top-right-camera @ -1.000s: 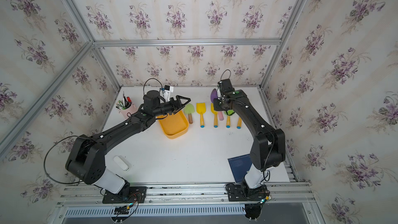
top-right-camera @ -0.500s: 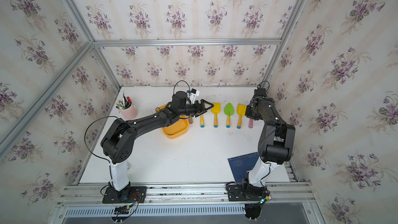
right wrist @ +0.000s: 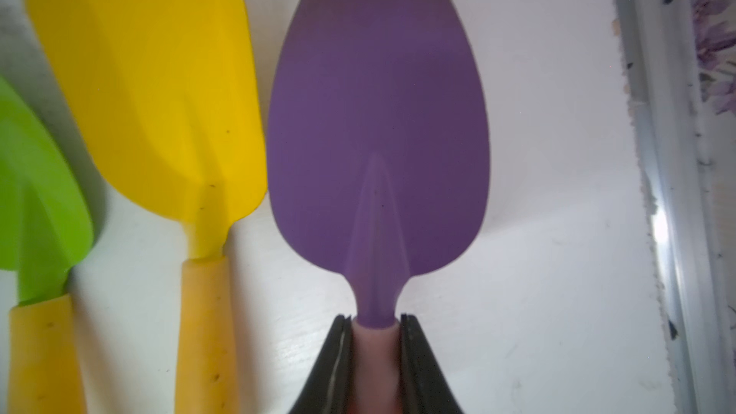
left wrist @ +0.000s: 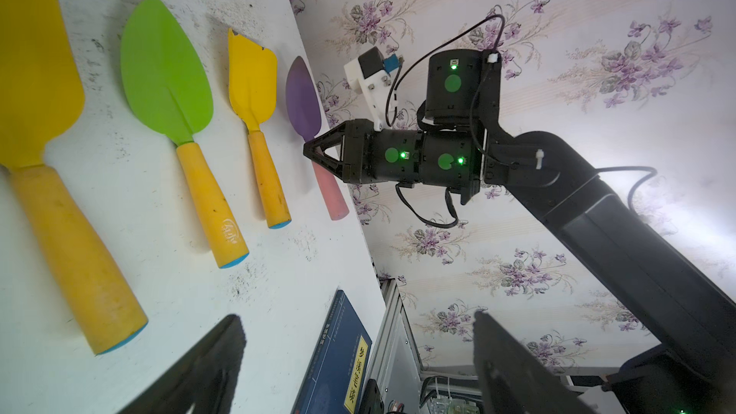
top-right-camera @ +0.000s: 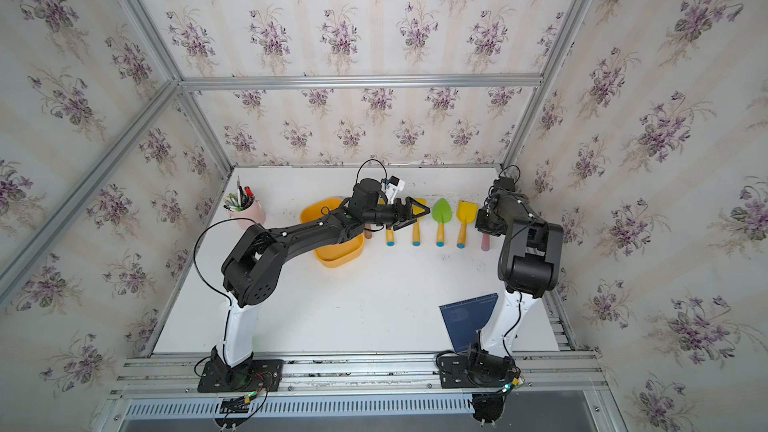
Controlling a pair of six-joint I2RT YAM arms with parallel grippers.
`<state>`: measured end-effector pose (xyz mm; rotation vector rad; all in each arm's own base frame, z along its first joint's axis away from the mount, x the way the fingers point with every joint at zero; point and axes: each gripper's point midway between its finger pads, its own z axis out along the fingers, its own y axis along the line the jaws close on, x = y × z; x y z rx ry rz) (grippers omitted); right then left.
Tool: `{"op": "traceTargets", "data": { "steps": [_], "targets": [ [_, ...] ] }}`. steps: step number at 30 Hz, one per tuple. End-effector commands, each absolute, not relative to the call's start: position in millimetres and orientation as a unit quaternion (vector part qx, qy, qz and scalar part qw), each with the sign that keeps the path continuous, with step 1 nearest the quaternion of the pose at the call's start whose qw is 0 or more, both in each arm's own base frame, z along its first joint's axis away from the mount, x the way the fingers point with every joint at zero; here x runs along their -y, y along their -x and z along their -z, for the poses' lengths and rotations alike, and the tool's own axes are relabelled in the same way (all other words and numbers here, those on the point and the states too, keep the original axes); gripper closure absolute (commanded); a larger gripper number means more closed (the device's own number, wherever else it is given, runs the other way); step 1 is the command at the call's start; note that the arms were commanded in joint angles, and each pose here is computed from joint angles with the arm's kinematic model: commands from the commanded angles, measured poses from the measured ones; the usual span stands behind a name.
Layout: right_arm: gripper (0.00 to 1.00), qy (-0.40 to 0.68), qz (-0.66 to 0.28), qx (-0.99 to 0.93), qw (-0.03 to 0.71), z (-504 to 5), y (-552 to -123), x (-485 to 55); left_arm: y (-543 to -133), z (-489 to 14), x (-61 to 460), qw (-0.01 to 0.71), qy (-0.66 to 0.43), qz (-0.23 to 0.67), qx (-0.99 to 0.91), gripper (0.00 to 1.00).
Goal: Take the shovel out of the storage box
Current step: Place the shovel at the center of the board.
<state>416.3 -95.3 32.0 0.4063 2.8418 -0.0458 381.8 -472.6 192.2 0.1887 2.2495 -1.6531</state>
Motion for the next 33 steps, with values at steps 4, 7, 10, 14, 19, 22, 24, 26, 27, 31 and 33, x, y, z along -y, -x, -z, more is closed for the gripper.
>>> {"op": "traceTargets", "data": {
  "steps": [4,7,10,14,19,22,24,26,27,31,33],
  "targets": [
    [0.93,-0.130,0.019,-0.981,0.143,-25,-419,97,-377,-188,472,0.169,-0.082,0.578,-0.794,0.11],
    [0.91,-0.128,0.015,-0.983,0.128,-18,-418,96,-376,-188,472,0.169,-0.084,0.577,-0.794,0.11],
    [0.86,-0.125,0.018,-0.984,0.126,-15,-417,97,-374,-186,472,0.168,-0.084,0.577,-0.795,0.11],
    [0.82,-0.124,0.012,-0.985,0.120,-14,-418,96,-373,-185,470,0.168,-0.083,0.576,-0.796,0.11],
    [0.68,-0.130,0.016,-0.985,0.117,-13,-415,97,-372,-187,468,0.171,-0.084,0.575,-0.796,0.11],
    [0.61,-0.134,0.012,-0.983,0.126,-17,-416,96,-371,-187,467,0.172,-0.086,0.573,-0.797,0.11],
    [0.58,-0.134,0.011,-0.983,0.125,-17,-414,95,-370,-186,466,0.170,-0.085,0.572,-0.798,0.11],
    [0.57,-0.134,0.007,-0.983,0.126,-18,-414,94,-370,-186,465,0.171,-0.085,0.571,-0.798,0.11],
    [0.56,-0.136,0.008,-0.982,0.128,-20,-413,94,-370,-186,464,0.173,-0.085,0.571,-0.798,0.11],
    [0.53,-0.139,0.006,-0.980,0.145,-33,-415,94,-370,-185,458,0.172,-0.084,0.565,-0.803,0.11],
    [0.51,-0.141,0.007,-0.977,0.160,-47,-415,94,-370,-180,446,0.177,-0.084,0.550,-0.812,0.11]
  ]
}}
